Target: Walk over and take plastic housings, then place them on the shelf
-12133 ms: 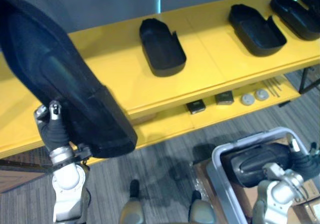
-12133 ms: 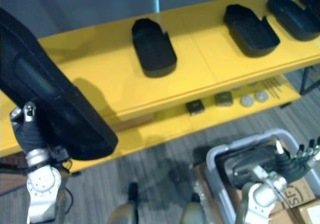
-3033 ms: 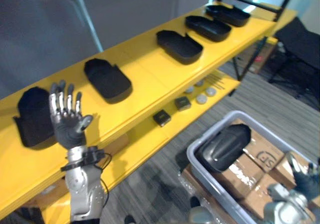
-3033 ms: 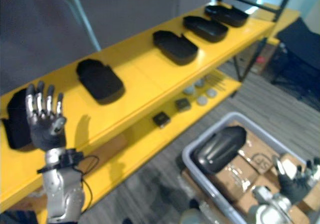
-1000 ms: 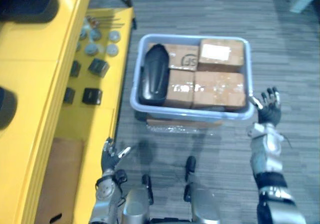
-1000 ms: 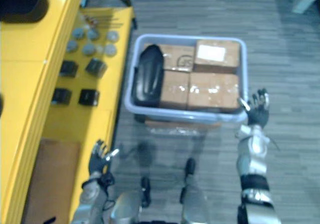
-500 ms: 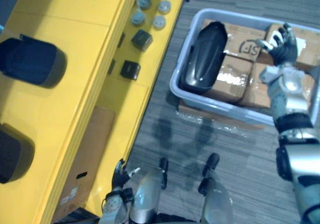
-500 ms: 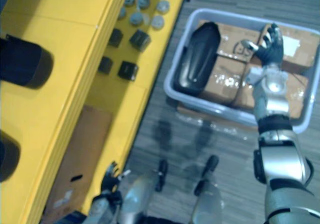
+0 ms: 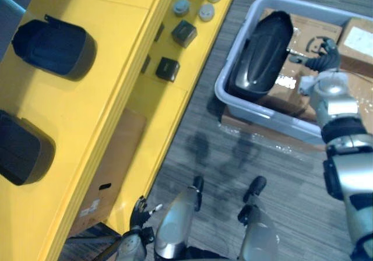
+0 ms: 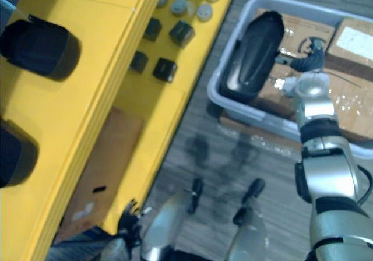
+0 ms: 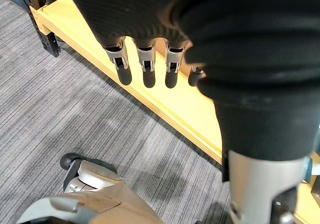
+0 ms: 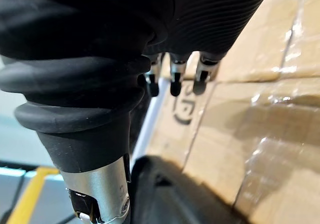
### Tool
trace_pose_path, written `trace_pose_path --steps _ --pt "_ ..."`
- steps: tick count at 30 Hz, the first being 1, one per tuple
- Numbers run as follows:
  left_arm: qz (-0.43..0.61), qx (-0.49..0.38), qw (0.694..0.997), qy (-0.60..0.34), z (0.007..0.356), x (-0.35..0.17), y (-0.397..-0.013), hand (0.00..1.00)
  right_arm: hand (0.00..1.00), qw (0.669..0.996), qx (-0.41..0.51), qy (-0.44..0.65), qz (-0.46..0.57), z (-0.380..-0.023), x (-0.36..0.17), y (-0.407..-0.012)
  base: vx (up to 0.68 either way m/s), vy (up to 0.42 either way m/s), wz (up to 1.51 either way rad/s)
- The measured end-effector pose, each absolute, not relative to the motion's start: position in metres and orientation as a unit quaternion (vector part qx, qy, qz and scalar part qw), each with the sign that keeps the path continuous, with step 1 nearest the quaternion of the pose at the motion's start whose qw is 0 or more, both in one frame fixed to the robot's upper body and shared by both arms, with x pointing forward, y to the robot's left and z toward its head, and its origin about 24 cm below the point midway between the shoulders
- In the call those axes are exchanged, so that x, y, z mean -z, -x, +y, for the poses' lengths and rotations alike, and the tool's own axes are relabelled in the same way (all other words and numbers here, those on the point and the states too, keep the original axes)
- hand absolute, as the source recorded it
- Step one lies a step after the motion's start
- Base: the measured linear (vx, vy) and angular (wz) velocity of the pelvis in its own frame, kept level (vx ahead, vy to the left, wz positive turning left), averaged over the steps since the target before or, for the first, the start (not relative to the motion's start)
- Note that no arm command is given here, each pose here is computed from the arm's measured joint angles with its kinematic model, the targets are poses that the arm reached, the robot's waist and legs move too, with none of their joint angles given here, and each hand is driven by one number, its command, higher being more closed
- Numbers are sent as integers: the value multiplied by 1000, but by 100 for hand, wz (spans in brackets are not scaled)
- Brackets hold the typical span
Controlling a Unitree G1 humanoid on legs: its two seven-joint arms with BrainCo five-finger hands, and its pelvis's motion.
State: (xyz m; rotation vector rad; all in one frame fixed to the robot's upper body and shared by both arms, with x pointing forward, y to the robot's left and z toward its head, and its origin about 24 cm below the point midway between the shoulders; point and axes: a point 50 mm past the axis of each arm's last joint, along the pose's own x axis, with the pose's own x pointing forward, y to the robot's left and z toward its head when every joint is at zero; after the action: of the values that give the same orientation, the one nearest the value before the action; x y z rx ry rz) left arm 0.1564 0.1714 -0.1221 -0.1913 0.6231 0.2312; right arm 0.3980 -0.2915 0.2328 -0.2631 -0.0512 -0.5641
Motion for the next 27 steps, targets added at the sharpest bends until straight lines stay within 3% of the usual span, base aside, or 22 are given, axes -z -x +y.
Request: trace_pose_path --steps 17,27 --pt "320 -78 938 106 153 126 -158 0 0 924 327 197 -13 -320 -239 -386 -24 26 4" --pt "313 -75 941 106 151 125 -158 0 0 836 497 187 -139 -332 -281 -368 -7 29 0"
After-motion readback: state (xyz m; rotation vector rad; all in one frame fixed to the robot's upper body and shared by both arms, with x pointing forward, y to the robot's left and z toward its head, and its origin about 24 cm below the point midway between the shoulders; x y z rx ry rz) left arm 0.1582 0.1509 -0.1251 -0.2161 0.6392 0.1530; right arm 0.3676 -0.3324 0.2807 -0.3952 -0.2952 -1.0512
